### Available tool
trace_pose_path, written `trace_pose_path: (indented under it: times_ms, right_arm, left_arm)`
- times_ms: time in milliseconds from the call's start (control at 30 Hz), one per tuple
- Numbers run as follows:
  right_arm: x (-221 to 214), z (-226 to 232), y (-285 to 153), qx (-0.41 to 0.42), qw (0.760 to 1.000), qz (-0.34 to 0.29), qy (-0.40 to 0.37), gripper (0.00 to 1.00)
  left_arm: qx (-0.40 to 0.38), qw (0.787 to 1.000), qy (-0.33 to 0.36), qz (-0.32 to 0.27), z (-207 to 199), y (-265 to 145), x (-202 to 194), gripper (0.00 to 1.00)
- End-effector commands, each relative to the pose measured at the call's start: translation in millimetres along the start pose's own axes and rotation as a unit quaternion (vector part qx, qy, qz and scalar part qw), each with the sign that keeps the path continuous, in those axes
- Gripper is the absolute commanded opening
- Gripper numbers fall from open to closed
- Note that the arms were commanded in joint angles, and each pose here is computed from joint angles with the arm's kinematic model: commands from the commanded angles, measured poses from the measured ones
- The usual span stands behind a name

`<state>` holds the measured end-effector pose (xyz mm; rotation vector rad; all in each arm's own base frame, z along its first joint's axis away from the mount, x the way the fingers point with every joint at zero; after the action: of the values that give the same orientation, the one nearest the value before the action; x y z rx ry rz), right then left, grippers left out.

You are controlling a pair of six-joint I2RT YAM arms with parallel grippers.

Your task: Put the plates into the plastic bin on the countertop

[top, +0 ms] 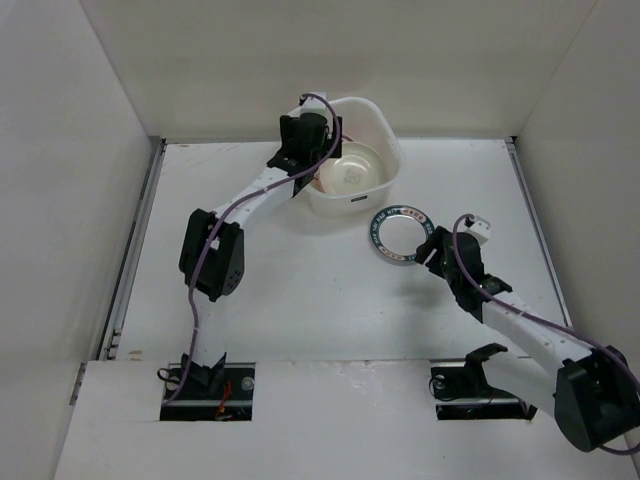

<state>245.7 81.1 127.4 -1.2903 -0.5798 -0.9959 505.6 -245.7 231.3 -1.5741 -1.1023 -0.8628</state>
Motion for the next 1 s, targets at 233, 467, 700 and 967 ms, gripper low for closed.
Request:
trace_pose_path:
  times_ms: [233, 467, 700, 967]
  right_arm:
    - [21, 9, 42, 0.025, 0.995, -0.004, 0.095, 0.73]
    - [10, 2, 60, 0.039, 0.99, 0.016, 0.136, 0.63]
    - [12, 3, 64, 0.037, 0.988, 0.021, 0.148, 0.63]
    - [1, 19, 60, 0.044, 0.977, 0.059, 0.203, 0.63]
  left_arm:
    - [-0.017, 0.985, -0.048, -0.166, 18, -182, 94, 1.0]
    - [0.02, 0.988, -0.061, -0.143, 75, -222, 32, 1.0]
    - [0.05, 0.991, -0.067, -0.103, 111, -234, -27, 1.0]
    - [0.059, 0.991, -0.081, -0.09, 129, -249, -43, 1.0]
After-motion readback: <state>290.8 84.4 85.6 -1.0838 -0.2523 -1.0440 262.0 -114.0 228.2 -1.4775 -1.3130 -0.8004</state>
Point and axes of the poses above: each gripper's point midway between its finger pads, its own y axis out along the fingers, its own z axis along the line the jaws close on, x = y × z, the point moved 6 cm from there along -y, back along the fingers, and after that the axes turned 13 degrees about -y, right-handed, at the moved point
